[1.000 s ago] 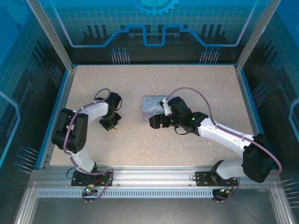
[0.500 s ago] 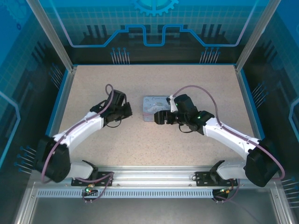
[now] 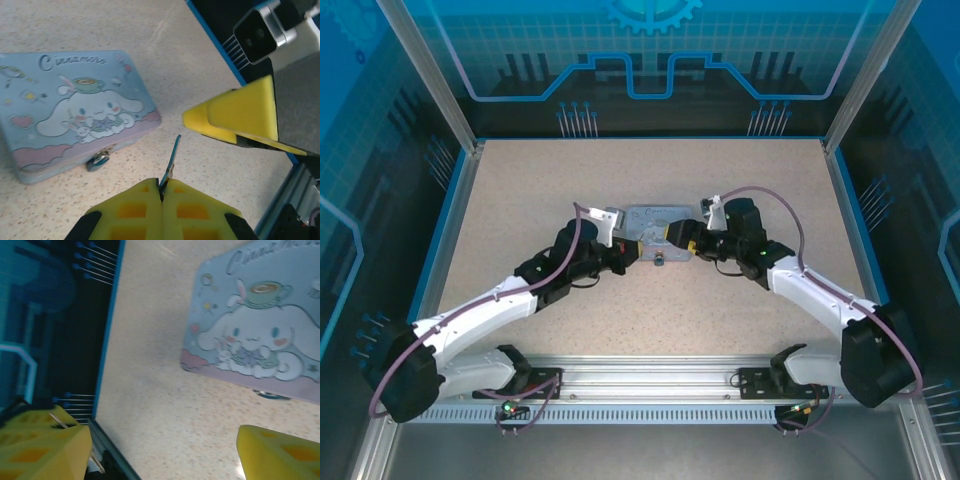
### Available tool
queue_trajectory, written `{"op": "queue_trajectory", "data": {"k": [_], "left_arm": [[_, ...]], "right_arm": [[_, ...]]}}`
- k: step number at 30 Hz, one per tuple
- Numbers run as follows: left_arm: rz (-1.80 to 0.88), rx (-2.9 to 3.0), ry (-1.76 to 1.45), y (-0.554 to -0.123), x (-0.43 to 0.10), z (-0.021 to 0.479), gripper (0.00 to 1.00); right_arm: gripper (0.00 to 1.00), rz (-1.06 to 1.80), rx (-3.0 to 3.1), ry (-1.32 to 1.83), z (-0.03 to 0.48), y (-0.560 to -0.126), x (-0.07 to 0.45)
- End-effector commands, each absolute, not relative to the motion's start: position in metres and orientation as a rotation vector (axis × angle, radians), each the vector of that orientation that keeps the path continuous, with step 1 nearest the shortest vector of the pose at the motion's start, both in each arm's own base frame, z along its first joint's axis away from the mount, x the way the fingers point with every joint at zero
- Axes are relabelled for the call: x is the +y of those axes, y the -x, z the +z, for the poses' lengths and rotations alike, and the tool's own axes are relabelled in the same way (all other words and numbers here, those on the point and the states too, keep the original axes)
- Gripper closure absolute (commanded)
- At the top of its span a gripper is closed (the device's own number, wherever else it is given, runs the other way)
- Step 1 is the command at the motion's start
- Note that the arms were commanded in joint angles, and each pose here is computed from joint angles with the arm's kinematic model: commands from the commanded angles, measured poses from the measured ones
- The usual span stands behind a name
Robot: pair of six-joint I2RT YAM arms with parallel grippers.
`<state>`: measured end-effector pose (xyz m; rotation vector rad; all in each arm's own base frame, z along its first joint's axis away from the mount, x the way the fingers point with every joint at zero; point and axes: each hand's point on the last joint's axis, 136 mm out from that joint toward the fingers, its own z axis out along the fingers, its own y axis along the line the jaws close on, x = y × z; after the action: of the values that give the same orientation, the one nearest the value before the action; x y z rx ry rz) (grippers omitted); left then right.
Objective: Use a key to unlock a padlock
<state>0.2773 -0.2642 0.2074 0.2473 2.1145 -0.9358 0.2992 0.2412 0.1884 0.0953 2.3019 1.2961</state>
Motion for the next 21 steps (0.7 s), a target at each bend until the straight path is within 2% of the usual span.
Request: {"op": "queue_trajectory", "data": {"k": [1, 4, 10, 21], "left_arm": [[-0.997, 2.021, -0.32, -0.274, -0.282, 0.225, 1.0], [-1.007, 2.024, -0.334, -0.274, -0.289, 0.223, 1.0], [-1.015, 2.026, -0.338, -0.275, -0.295, 0.221, 1.0], [-1.075, 2.024, -0.324, -0.276, -0.303, 0.223, 1.0]], "right_arm": [[0.32, 1.43, 2.205, -0.089, 0.217, -0.298, 0.248], [0.43, 1.454, 2.187, -0.1, 0.222, -0.298, 0.251], [0.56, 1.464, 2.168, -0.078, 0.229, -0.292, 0.257], [0.61, 1.489, 2.167, -0.024, 0.228, -0.281, 0.268]]}}
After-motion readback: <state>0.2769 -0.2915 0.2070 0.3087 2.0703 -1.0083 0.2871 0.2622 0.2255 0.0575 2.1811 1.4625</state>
